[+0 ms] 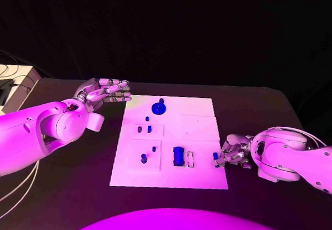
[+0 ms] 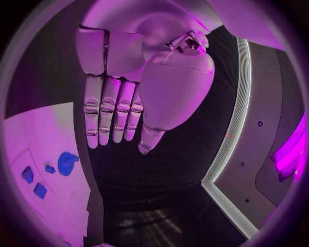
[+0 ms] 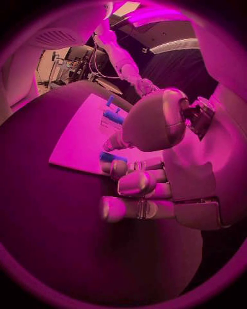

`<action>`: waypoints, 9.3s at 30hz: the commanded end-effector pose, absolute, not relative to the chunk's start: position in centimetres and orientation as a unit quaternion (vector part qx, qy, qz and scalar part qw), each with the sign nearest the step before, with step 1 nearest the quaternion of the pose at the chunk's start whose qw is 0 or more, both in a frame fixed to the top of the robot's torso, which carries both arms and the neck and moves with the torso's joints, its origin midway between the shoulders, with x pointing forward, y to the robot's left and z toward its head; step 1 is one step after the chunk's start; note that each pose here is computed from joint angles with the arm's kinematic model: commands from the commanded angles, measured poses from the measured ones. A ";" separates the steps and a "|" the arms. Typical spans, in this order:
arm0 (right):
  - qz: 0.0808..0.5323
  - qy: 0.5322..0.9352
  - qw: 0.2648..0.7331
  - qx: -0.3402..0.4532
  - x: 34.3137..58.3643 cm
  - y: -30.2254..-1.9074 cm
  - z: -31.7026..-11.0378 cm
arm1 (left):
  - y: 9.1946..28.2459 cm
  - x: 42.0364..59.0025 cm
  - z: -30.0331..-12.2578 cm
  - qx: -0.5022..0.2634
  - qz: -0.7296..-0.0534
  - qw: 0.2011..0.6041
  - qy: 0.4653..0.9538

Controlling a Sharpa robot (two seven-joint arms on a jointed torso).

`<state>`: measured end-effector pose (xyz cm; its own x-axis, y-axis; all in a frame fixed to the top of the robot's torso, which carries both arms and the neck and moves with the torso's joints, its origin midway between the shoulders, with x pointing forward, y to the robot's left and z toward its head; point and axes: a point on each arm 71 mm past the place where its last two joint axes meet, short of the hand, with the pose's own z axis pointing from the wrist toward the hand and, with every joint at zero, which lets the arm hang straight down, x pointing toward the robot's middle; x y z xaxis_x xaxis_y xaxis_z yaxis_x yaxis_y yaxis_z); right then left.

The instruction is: Assemble the parts on the task board

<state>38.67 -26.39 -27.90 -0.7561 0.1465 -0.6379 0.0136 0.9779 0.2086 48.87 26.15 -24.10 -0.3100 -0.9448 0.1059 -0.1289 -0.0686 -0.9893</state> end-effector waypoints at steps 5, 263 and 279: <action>0.086 0.928 0.361 0.026 38.9 -26.0 -28.0 | 25.9 48.8 -24.0 -0.459 -0.574 0.353 0.579; 0.501 0.529 0.518 0.448 49.6 -22.3 -24.0 | 21.7 48.5 -23.5 -0.506 -0.521 0.474 0.498; 0.507 0.502 0.493 0.498 46.2 -19.2 -22.4 | 19.2 46.2 -22.4 -0.498 -0.507 0.493 0.502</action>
